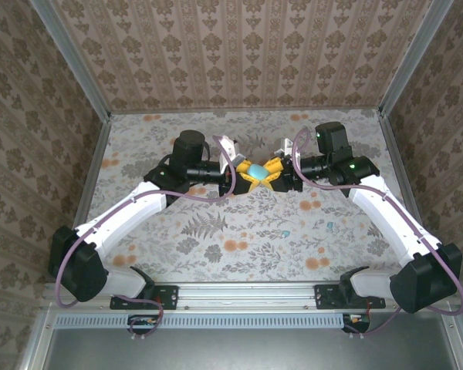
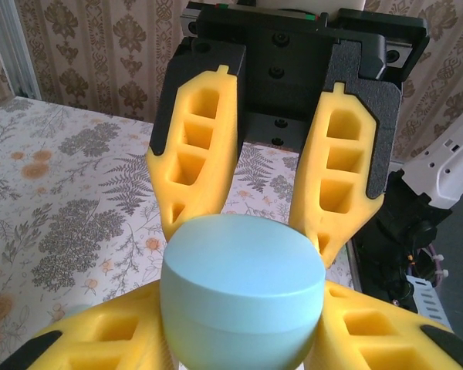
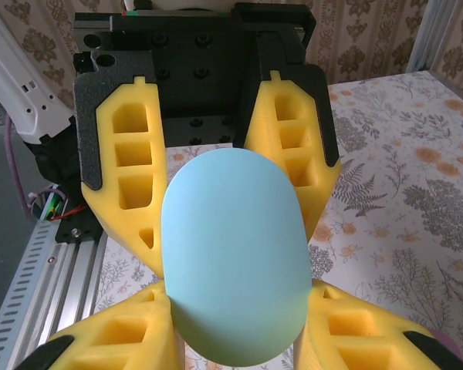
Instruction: Insert the wireless bluetooth earbuds into the charging case
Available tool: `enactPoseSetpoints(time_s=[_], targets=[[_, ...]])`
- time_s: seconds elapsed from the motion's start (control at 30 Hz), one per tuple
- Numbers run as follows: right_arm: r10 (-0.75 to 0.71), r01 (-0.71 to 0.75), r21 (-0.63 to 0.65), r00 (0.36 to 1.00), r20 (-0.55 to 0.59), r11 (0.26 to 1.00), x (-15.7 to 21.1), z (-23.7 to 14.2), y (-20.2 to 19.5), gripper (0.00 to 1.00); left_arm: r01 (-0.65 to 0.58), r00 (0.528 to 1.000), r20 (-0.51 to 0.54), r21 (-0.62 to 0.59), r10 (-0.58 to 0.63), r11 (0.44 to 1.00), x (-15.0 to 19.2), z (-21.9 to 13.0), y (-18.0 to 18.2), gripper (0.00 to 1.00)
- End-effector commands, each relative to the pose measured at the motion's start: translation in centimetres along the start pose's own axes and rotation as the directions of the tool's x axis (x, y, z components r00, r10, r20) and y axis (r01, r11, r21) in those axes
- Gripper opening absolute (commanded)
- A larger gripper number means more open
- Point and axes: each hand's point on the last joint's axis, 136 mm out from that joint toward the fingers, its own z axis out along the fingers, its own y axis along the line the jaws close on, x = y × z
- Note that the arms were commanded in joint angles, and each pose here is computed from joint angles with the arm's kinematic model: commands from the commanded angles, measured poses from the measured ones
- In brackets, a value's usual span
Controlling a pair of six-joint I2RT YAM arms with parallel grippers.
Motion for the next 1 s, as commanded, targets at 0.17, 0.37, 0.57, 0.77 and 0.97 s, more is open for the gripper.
enactPoseSetpoints(time_s=[0.17,0.37,0.57,0.77,0.97], targets=[[-0.031,0.031,0.006,0.999,0.036,1.0,-1.4,-0.6,0.2,0.36,-0.037,0.999,0.019,0.019,0.037,0.999,-1.2,0.1,-0.7,0.33],[-0.041,0.039,0.049,0.999,0.029,0.998,-1.4,-0.9,-0.1,0.45,-0.048,0.997,0.051,-0.031,0.049,0.998,-1.7,-0.3,-0.1,0.3],[-0.034,0.025,0.107,0.996,0.077,0.994,-3.0,-1.9,-0.1,0.59,-0.043,0.99,0.129,-0.121,0.058,0.992,-2.7,-1.4,1.2,0.29],[0.109,-0.142,0.17,0.976,0.19,0.975,-5.9,-3.3,-0.8,0.68,-0.052,0.97,0.222,-0.192,0.095,0.98,-3.9,-2.4,2.0,0.29],[0.445,-0.505,0.205,0.852,0.277,0.839,-6.8,-4.1,-3.3,0.69,-0.089,0.926,0.336,-0.247,0.171,0.965,-5.3,-3.4,2.0,0.29]])
